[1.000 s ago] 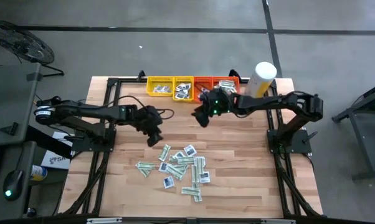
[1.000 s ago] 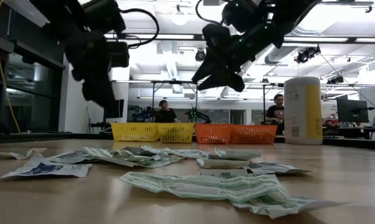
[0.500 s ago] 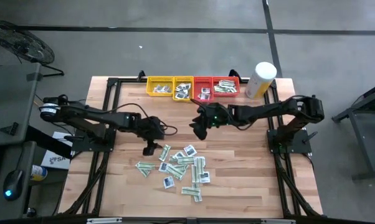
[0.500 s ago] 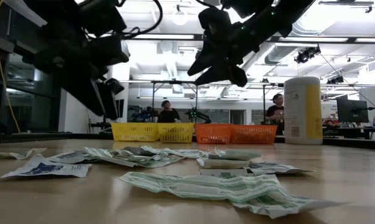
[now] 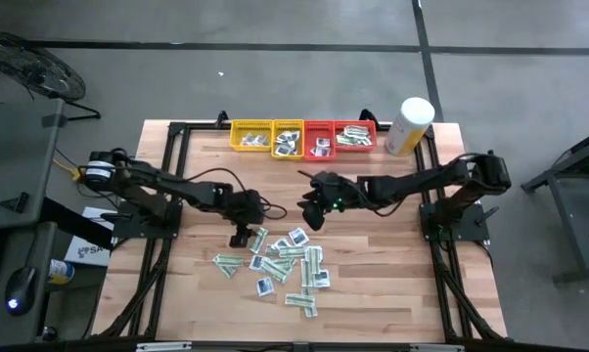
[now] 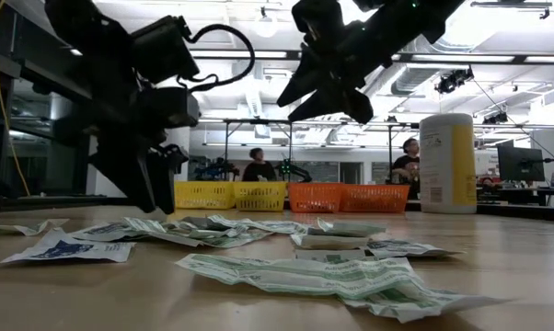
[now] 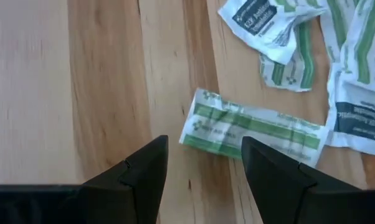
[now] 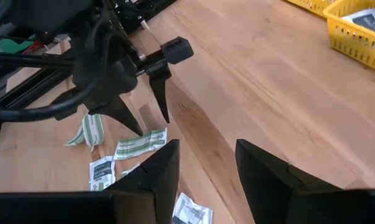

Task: Pick & Place First Aid Supplies
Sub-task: Put the green pad into the right orange bin

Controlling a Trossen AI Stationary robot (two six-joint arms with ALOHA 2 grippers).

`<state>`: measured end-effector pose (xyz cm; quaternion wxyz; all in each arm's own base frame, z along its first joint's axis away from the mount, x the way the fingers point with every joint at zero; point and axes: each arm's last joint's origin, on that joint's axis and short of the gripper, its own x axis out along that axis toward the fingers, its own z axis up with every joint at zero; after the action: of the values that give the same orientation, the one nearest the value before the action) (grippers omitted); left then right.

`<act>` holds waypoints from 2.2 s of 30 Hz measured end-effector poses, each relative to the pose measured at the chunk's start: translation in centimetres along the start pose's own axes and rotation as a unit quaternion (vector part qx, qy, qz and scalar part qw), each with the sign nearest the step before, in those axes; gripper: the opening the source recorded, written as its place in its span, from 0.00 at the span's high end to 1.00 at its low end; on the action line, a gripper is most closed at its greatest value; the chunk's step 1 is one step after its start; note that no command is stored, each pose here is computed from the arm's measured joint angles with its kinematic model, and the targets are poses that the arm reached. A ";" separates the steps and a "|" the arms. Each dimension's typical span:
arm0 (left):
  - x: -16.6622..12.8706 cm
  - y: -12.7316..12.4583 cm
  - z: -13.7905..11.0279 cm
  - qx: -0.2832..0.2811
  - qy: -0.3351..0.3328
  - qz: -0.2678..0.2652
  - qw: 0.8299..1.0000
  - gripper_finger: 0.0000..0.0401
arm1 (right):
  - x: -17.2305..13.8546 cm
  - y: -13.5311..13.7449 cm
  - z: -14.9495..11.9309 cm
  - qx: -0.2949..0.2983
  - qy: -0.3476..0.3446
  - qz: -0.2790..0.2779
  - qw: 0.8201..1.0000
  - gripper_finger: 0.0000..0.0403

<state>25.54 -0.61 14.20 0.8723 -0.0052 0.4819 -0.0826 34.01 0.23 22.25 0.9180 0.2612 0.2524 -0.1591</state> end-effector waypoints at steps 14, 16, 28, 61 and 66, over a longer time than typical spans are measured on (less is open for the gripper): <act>2.5 -0.9 -0.5 0.042 0.036 0.038 0.998 0.53 | -0.2 0.6 -0.5 0.010 -0.001 -0.007 1.000 0.63; 2.8 -1.1 -0.5 0.045 0.033 0.037 0.998 0.57 | -0.2 0.5 -0.5 0.013 0.001 -0.008 1.000 0.63; 2.9 -1.4 -0.5 0.026 0.029 0.063 0.997 0.71 | -0.2 0.5 -0.6 0.020 0.005 -0.009 1.000 0.63; 0.5 -1.6 2.2 0.211 -0.009 0.066 0.975 0.51 | -0.2 0.4 -0.7 0.019 0.012 -0.011 1.000 0.63; 0.0 -2.0 2.7 0.241 -0.009 0.019 0.970 0.51 | -0.2 0.4 -0.8 0.018 0.014 -0.013 1.000 0.63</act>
<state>27.57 -2.75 15.80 0.8536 0.2131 0.4400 -0.1799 33.76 1.01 21.93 0.9074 0.2767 0.2659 -0.1716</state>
